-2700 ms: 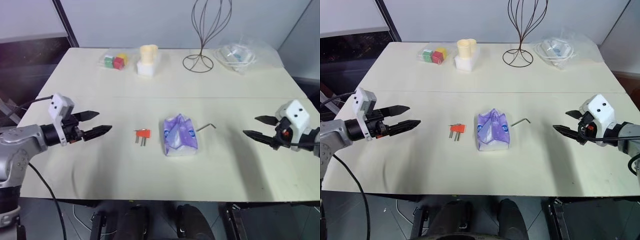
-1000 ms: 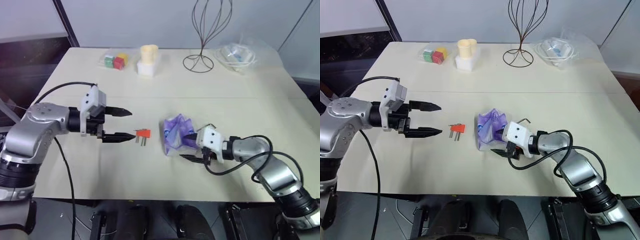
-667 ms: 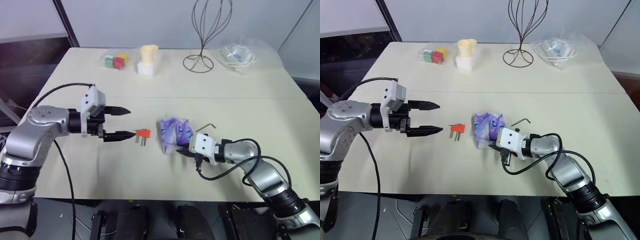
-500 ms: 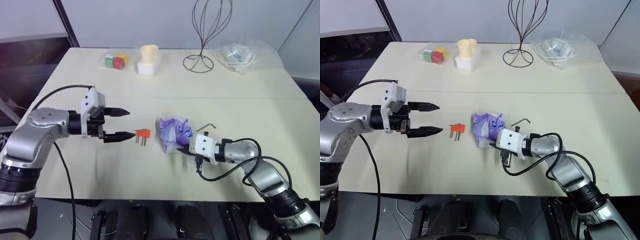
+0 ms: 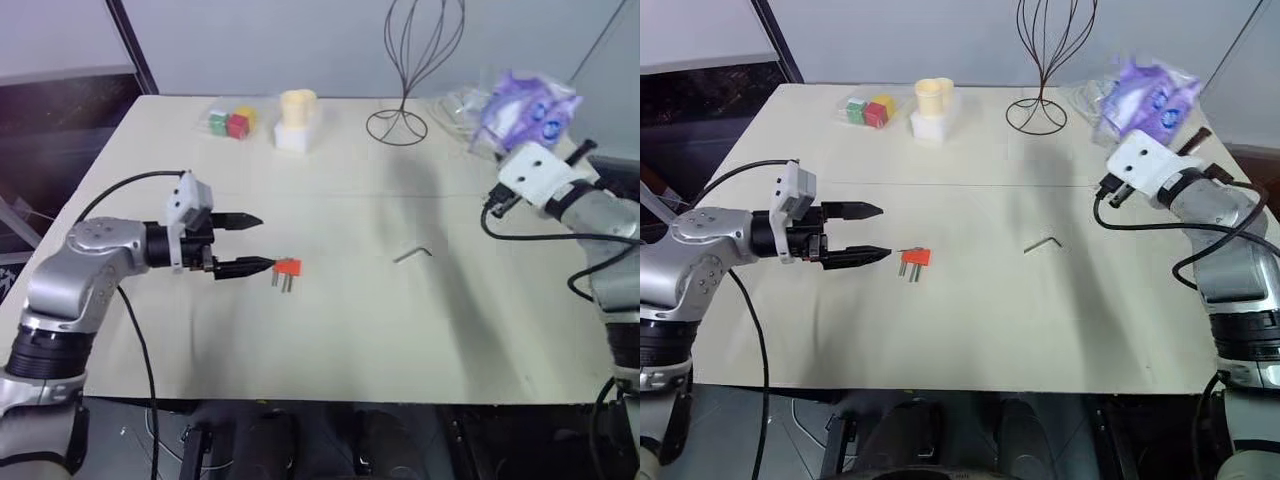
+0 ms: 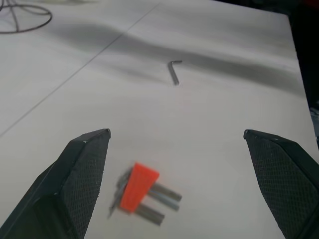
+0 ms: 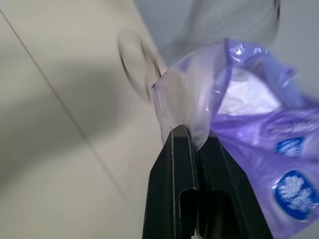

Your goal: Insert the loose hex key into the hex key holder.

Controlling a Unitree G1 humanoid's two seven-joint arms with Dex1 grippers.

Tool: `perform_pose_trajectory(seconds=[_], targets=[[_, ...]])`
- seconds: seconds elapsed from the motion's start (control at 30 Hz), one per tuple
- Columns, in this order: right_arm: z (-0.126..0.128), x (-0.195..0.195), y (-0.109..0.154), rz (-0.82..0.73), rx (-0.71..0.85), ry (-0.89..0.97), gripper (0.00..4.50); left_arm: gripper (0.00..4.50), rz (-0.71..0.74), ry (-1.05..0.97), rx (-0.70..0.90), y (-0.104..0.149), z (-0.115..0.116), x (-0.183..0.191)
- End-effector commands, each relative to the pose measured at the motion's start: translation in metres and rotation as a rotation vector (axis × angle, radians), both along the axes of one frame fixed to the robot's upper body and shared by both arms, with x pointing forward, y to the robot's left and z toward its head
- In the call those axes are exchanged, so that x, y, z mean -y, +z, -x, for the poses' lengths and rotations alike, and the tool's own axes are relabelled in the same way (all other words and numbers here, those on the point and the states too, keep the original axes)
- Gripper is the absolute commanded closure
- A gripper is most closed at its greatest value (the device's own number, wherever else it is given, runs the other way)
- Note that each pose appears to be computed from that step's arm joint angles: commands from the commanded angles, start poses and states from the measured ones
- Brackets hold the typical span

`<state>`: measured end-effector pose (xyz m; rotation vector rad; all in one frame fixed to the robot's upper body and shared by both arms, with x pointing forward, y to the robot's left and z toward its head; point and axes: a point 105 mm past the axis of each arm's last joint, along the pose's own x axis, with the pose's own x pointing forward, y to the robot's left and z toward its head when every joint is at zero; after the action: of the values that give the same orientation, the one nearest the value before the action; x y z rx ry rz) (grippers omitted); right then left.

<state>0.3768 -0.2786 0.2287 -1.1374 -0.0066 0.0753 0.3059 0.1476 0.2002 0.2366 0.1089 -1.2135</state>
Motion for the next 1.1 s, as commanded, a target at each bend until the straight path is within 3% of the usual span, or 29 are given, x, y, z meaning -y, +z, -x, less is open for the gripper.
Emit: perform_pose_trajectory(seconds=[0.03,0.27,0.4,0.5,0.7,0.8,0.87,0.93,1.1], targets=[[-0.005,0.023,-0.005,0.090,0.052,-0.154,4.47,0.00,0.010,0.003,0.046,0.009,-0.001,0.004],[-0.002,0.058,-0.025,0.114,0.014,-0.307,4.47,0.00,0.023,0.038,0.029,0.005,0.004,0.000],[0.001,0.070,-0.033,-0.043,-0.014,-0.352,4.47,0.00,0.030,0.046,0.022,0.003,0.005,0.001],[0.002,0.072,-0.040,-0.193,-0.050,-0.355,3.51,0.00,0.038,0.047,0.020,0.003,0.006,0.003],[0.006,0.081,-0.028,-0.080,-0.038,-0.362,0.45,0.00,0.044,0.054,0.021,0.003,0.005,0.003],[0.009,0.078,-0.013,0.011,-0.024,-0.321,0.45,0.00,0.043,0.063,0.023,0.003,0.004,0.002],[0.009,0.053,0.008,0.025,0.016,-0.189,0.45,0.00,0.041,0.072,0.020,0.003,0.005,-0.001],[0.009,0.017,0.021,-0.072,0.031,-0.015,0.45,0.00,0.040,0.079,0.015,0.004,0.005,-0.005],[0.028,-0.086,0.009,-0.374,-0.120,0.488,0.45,0.00,0.007,0.097,-0.007,0.003,0.003,-0.025]])
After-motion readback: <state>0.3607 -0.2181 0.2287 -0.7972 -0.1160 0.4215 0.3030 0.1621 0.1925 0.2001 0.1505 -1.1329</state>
